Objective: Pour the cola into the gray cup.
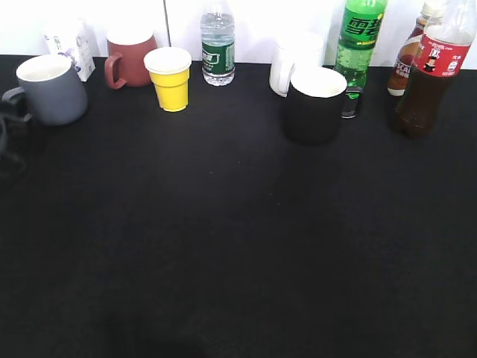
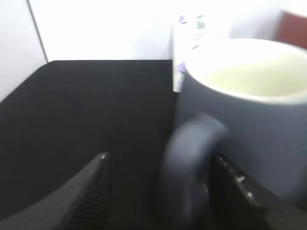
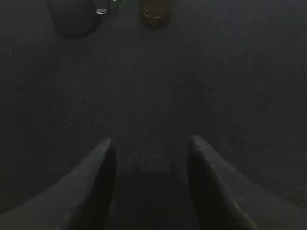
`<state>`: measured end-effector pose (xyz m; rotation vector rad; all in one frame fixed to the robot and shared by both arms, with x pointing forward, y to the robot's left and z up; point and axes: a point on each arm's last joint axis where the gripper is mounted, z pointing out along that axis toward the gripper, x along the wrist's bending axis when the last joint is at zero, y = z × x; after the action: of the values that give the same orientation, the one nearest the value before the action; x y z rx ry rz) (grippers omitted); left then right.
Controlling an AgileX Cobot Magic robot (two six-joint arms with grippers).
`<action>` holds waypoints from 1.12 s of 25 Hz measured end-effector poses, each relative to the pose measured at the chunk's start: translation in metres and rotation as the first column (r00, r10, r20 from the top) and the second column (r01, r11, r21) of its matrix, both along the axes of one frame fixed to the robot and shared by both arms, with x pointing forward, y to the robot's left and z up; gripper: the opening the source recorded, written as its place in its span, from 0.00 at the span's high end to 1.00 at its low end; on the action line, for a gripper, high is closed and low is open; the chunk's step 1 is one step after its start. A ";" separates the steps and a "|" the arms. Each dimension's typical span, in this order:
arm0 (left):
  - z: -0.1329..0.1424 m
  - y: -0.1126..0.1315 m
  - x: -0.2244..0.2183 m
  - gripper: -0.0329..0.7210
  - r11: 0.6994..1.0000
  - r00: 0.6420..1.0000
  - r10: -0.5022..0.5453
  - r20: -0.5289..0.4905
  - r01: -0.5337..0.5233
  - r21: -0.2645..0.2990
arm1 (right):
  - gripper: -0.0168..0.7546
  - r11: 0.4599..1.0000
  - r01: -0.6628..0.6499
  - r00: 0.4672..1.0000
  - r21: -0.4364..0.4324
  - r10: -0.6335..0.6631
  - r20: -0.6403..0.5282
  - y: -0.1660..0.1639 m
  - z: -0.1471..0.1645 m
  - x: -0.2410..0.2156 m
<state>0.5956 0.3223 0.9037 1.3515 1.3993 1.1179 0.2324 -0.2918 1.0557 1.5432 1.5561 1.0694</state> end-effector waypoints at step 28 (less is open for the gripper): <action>0.057 -0.100 -0.049 0.90 0.844 0.829 -0.536 0.161 0.529 0.086 | 0.27 0.997 0.058 0.902 0.053 -0.075 0.426 -0.005 0.013 0.073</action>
<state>0.5462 0.2224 0.9607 1.5037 0.7915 0.8585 0.3050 -0.2965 1.0682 1.2653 1.1772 1.3028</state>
